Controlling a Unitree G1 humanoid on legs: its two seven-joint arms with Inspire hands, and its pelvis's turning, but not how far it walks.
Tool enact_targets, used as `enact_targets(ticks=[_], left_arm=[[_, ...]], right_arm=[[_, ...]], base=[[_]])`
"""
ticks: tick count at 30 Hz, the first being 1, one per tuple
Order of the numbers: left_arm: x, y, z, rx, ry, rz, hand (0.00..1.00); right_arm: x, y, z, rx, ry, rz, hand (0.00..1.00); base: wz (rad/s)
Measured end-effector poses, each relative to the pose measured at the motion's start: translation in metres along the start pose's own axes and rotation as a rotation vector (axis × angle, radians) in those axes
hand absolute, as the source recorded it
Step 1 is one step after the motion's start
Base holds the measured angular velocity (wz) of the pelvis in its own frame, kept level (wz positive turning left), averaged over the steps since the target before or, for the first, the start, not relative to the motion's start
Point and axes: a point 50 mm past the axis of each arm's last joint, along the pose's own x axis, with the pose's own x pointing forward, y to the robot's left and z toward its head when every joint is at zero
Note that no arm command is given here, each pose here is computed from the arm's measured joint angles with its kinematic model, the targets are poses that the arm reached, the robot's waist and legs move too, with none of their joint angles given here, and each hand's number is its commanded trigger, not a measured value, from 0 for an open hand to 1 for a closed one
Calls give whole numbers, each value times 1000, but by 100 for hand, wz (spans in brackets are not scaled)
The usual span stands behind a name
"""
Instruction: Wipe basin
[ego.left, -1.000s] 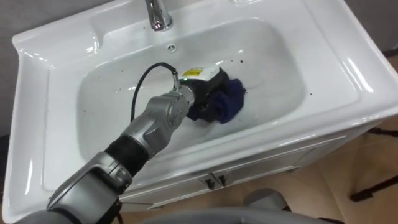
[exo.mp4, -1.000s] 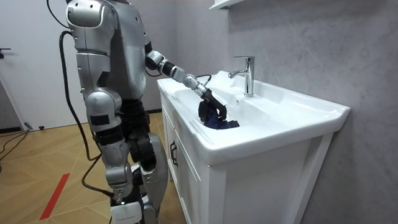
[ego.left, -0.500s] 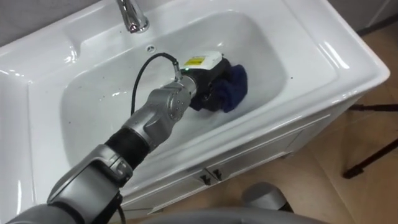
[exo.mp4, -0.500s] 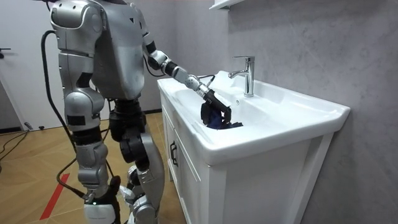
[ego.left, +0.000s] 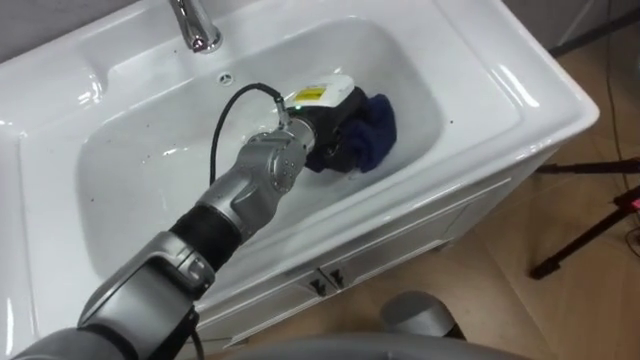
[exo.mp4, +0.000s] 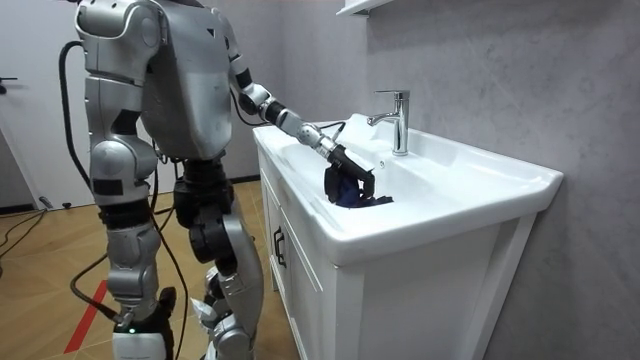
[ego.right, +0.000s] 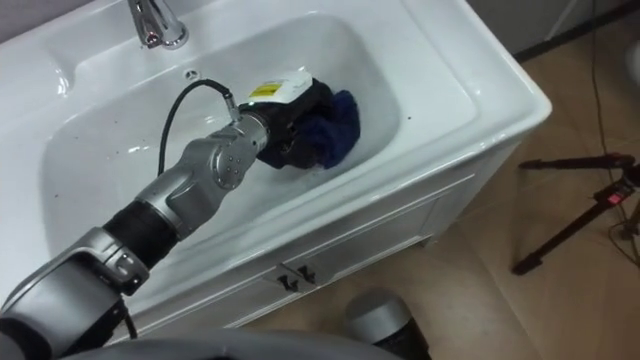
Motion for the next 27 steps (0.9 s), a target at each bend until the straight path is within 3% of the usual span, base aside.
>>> enact_targets(ticks=[5, 9, 11, 16, 24, 27], left_arm=[[0, -3, -21, 2, 68, 8, 100], [0, 3, -55, -50, 191, 40, 100], [1, 14, -70, -60, 242, 72, 100], [-3, 66, -115, 12, 400, 168, 100], [-18, 111, -143, 86, 505, 266, 100], [-25, 118, -152, 101, 532, 287, 100]], right_arm=[[0, 0, 1, 21, -9, 0, 0], [-1, 1, 12, 93, -58, 8, 0], [-2, 1, 18, 111, -81, 8, 0], [-9, -9, 52, 131, -190, -25, 0], [-12, -14, 63, 143, -217, -39, 0], [-14, -14, 71, 164, -241, -32, 0]], base=[[-23], [-21], [-21], [-3], [6], [6]])
